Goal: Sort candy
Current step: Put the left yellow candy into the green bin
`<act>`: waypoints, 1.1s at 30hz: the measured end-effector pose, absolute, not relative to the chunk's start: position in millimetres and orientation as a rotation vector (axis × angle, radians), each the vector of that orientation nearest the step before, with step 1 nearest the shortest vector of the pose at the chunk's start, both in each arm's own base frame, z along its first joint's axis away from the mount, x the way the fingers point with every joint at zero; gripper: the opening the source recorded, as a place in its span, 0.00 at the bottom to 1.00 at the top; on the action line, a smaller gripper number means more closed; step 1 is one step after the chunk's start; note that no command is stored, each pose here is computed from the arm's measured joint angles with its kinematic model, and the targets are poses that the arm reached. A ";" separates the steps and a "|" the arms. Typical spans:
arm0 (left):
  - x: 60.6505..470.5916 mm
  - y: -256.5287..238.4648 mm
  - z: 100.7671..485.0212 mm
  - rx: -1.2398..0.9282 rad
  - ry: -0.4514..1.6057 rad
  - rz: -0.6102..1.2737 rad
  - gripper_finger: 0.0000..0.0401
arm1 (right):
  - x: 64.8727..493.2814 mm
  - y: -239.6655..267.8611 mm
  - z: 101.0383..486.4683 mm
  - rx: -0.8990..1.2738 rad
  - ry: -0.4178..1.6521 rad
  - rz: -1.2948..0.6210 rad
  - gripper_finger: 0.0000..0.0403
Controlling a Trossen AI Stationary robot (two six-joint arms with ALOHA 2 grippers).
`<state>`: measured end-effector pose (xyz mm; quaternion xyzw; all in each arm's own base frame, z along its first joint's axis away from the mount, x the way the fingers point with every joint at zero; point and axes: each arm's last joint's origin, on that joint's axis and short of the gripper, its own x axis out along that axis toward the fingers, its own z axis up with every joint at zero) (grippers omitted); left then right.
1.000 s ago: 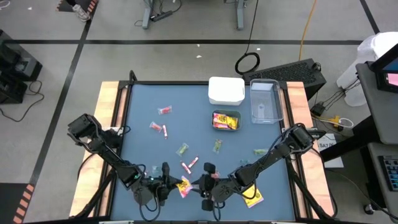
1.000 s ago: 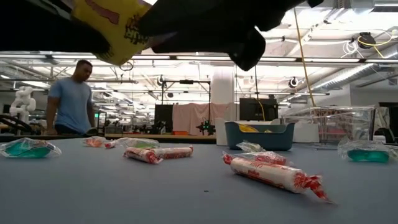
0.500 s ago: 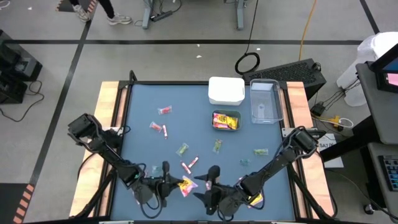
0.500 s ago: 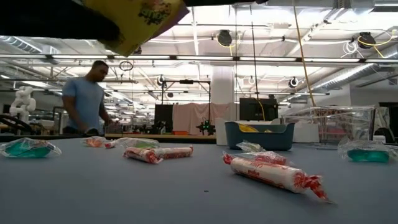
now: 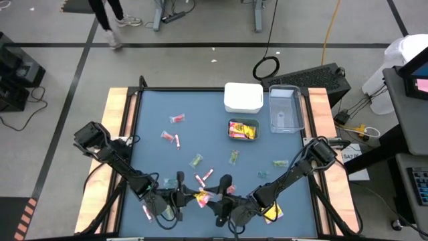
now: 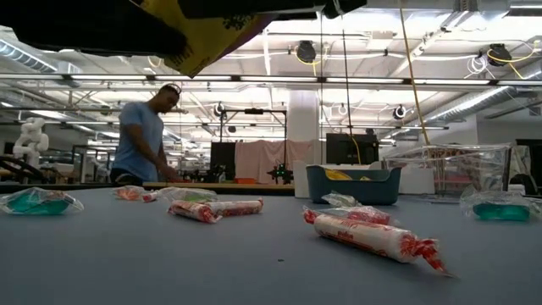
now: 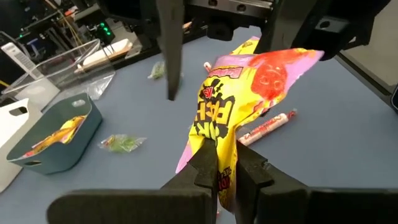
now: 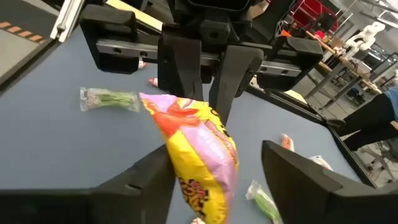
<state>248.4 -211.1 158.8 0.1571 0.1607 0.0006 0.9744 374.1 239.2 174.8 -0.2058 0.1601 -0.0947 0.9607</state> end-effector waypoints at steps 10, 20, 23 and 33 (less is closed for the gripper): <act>248.5 -210.9 158.7 0.312 0.325 0.003 0.07 | 373.8 239.5 174.3 -0.388 0.325 -0.192 0.26; 244.9 -212.2 164.5 0.292 0.303 0.042 0.36 | 367.2 249.0 174.4 -0.396 0.319 -0.177 0.17; 237.6 -216.6 174.3 0.287 0.275 0.032 0.53 | 365.3 251.7 174.5 -0.384 0.315 -0.177 0.15; 200.7 -224.3 208.1 0.343 0.191 0.199 0.74 | 356.3 247.0 206.1 -0.073 0.196 -0.375 0.13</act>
